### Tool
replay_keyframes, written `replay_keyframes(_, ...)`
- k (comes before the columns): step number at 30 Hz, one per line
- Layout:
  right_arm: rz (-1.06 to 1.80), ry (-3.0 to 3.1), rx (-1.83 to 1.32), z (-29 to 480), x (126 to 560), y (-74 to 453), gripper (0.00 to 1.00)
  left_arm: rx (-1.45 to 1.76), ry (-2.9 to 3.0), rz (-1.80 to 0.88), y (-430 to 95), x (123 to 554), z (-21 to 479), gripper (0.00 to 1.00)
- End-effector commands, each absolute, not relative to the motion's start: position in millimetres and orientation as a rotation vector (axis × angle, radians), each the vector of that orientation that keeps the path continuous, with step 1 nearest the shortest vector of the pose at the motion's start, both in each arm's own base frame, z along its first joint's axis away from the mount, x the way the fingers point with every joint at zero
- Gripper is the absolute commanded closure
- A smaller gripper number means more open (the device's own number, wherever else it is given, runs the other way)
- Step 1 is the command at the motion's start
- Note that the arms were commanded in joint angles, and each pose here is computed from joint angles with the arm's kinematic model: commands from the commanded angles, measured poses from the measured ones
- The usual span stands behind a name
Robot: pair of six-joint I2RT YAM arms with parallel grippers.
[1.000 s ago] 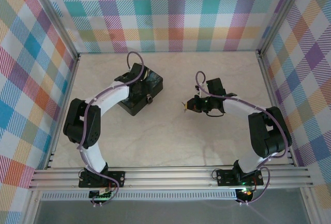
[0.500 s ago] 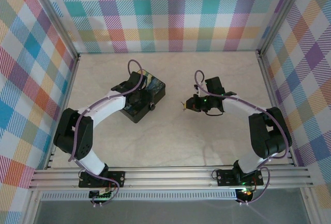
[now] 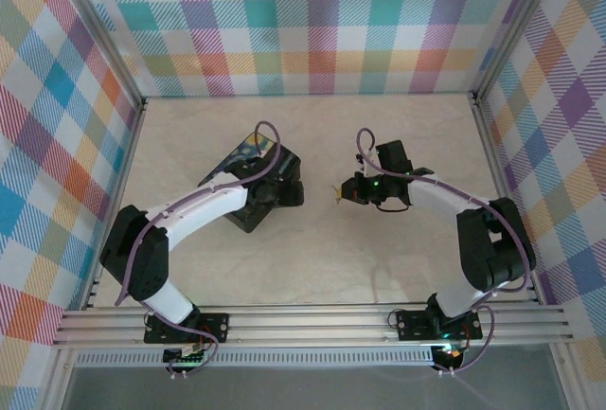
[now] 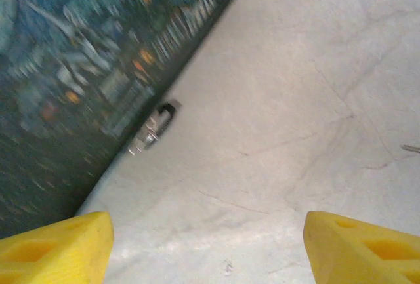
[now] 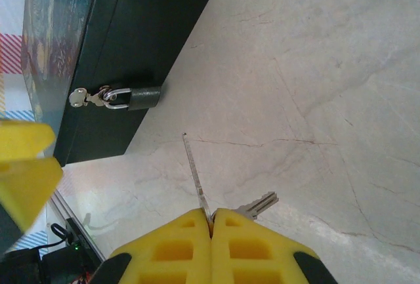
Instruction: Unlock the padlock with the key
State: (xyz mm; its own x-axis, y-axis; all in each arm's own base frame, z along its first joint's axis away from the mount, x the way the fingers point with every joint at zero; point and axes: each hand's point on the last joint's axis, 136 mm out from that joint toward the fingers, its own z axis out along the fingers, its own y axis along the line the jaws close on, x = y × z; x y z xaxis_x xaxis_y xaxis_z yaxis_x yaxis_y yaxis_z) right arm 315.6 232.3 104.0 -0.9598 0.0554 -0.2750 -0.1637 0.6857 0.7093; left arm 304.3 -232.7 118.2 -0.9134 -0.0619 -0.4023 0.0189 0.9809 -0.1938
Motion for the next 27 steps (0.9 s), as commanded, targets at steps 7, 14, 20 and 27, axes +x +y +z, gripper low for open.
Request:
replay_keyframes(7,1.110,2.594,-0.118,118.3,313.4,227.1,1.00,-0.248,2.764,-0.157,-201.2,284.2,85.2,0.23)
replay_keyframes(14,1.097,2.595,-0.127,116.9,308.7,225.1,1.00,-0.320,2.744,-0.023,-149.2,283.4,81.5,0.22)
replay_keyframes(20,1.092,2.604,-0.135,114.5,303.9,223.9,1.00,-0.369,2.701,-0.037,-110.3,294.8,90.9,0.22)
replay_keyframes(27,1.099,2.600,-0.121,112.6,304.4,224.3,1.00,-0.354,2.694,-0.014,-128.2,294.4,82.2,0.22)
